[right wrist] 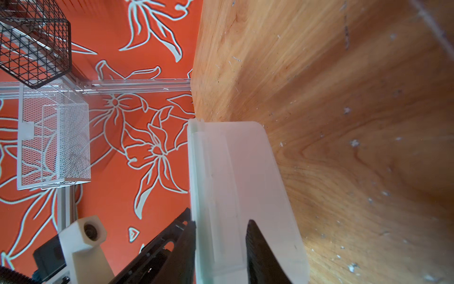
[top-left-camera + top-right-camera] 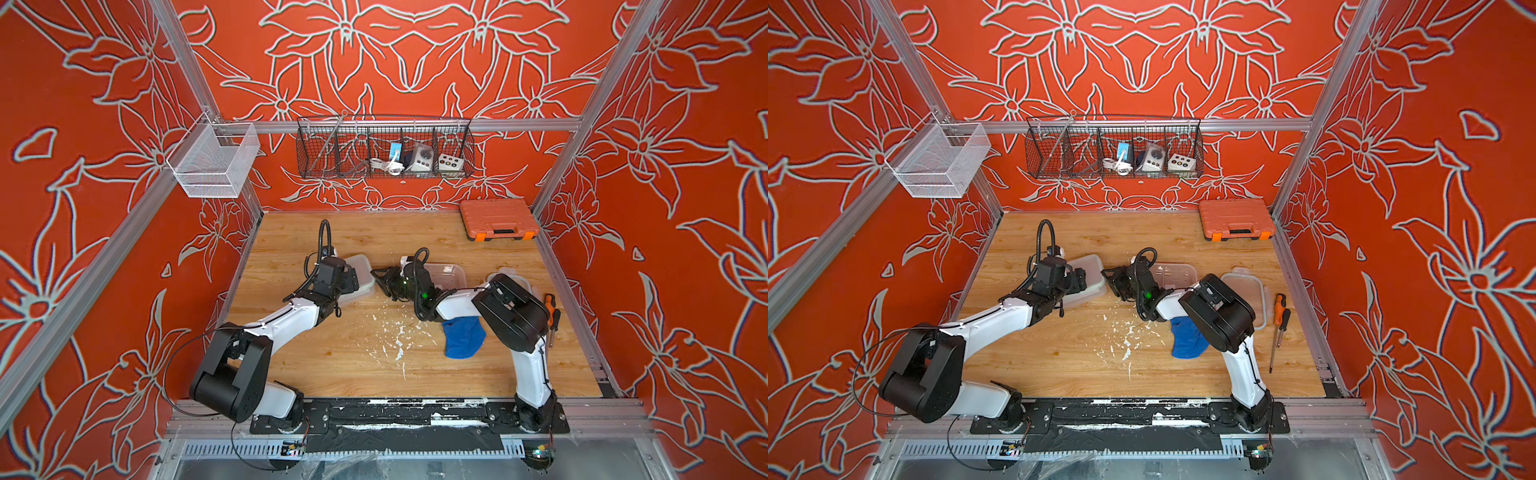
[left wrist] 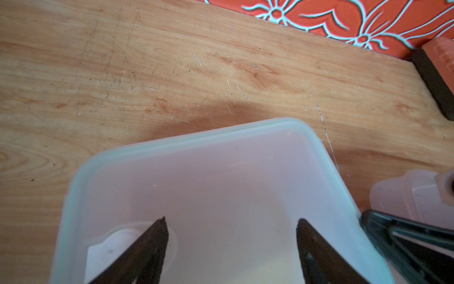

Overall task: Wipe the insides of the lunch boxes
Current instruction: Open the fastener of the lunch box.

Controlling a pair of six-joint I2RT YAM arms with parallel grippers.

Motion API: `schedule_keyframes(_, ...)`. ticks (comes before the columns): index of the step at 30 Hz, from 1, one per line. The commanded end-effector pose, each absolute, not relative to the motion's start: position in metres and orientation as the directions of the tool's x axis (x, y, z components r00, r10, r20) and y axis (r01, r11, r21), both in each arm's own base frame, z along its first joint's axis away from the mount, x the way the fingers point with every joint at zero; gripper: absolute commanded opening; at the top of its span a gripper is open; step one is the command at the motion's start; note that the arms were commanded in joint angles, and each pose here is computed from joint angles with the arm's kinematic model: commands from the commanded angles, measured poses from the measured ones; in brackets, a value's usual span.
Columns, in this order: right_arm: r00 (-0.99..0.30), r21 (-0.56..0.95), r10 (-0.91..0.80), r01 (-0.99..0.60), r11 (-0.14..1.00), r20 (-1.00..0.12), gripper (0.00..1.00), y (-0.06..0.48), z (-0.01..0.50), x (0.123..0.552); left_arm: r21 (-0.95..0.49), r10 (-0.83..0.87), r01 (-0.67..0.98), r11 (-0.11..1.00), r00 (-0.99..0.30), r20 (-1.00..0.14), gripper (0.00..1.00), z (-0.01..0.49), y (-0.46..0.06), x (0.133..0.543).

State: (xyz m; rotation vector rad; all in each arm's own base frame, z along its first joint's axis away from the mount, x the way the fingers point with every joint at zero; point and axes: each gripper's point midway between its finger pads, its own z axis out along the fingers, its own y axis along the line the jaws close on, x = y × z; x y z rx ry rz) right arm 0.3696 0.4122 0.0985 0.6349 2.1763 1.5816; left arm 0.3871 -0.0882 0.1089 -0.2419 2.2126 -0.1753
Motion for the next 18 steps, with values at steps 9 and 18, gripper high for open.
schedule_keyframes(9, -0.837, 0.893, 0.511, 0.065, 0.445, -0.194, 0.00, 0.399, 0.105, 0.355, -0.180, -0.185, -0.085, 0.980, -0.723, -0.665, 0.81, 0.063, -0.103, 0.363)
schedule_keyframes(18, -0.841, 0.869, 0.494, 0.060, 0.491, -0.221, 0.00, 0.394, 0.101, 0.352, -0.183, -0.185, -0.082, 0.980, -0.719, -0.670, 0.81, 0.066, -0.103, 0.363)
